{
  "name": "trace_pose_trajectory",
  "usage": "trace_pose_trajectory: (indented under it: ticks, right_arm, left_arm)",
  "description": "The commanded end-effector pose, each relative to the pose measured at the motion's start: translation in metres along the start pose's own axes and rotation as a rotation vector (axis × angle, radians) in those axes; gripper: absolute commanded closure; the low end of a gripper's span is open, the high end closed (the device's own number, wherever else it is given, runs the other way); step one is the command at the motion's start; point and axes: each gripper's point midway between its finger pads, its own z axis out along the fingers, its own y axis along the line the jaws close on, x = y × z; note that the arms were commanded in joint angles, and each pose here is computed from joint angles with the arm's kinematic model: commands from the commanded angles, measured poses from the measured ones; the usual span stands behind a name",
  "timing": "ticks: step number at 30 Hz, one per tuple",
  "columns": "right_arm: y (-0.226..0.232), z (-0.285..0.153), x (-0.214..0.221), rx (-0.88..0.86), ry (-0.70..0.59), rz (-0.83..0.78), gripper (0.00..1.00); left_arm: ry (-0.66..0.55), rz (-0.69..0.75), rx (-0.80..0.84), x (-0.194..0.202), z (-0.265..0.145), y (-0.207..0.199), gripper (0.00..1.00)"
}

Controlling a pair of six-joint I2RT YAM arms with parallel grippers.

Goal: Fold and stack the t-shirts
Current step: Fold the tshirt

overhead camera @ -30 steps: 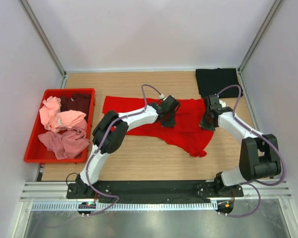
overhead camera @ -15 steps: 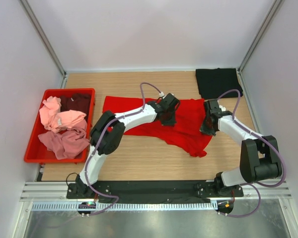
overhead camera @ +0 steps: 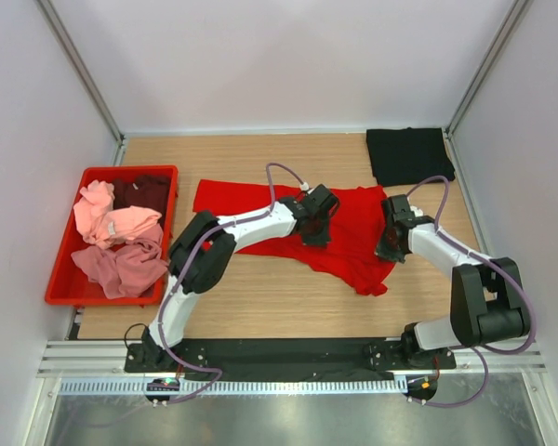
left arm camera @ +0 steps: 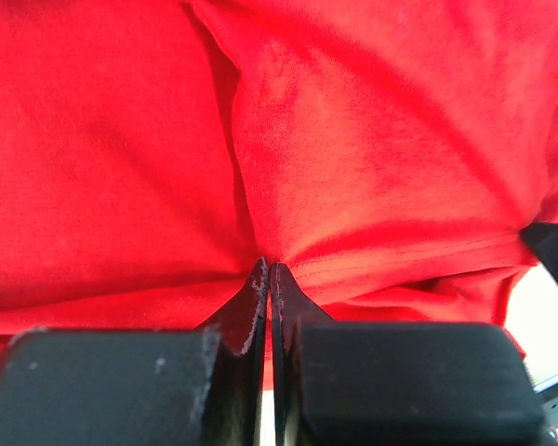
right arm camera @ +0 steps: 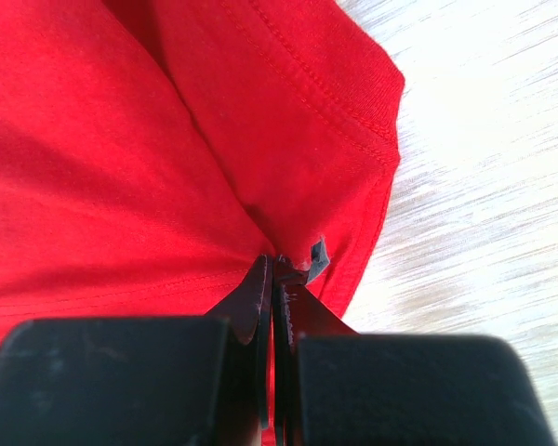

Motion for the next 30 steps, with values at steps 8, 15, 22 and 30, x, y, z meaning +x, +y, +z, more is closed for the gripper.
trace_pose_trajectory:
  ticks: [8,15,22,30]
  right_arm:
    - [0.006,-0.031,-0.021,-0.046,-0.070,-0.012,0.72]
    - [0.014,-0.074,-0.002,-0.100,-0.039,-0.037,0.58]
    - [0.028,-0.081,0.057,-0.172,0.012,-0.108,0.51]
    - [0.024,-0.079,0.096,-0.220,0.055,-0.117,0.46]
  left_arm:
    - [-0.067,0.016,-0.067,-0.023,-0.036,0.001,0.67]
    - [-0.168,0.062,-0.159,-0.054,-0.095,0.039,0.60]
    - [-0.169,-0.052,-0.136,-0.055,-0.131,0.108,0.57]
    - [-0.174,-0.216,-0.220,-0.065,-0.138,0.205,0.54]
